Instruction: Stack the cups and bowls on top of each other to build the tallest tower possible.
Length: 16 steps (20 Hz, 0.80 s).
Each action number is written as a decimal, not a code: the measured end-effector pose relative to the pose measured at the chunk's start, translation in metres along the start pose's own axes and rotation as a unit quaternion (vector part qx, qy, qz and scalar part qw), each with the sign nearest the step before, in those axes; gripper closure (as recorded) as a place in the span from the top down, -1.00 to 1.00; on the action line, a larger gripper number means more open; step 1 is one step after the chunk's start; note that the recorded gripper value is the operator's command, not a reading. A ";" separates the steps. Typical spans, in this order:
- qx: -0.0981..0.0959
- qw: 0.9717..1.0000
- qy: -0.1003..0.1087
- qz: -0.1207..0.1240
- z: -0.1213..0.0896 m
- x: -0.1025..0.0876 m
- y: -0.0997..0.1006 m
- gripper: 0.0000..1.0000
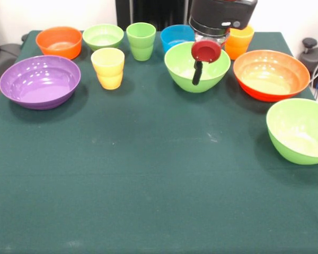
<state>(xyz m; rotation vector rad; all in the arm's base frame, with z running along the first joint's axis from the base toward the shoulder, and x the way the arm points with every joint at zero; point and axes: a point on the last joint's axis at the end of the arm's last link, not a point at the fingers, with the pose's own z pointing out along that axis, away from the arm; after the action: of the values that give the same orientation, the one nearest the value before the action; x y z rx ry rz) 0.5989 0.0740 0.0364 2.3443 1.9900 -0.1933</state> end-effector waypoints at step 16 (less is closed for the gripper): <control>0.008 1.000 -0.003 -0.003 0.009 0.002 -0.005 1.00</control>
<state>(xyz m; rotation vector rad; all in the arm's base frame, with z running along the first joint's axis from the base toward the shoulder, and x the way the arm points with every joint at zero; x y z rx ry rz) 0.5934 0.0758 0.0277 2.3451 2.0011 -0.2172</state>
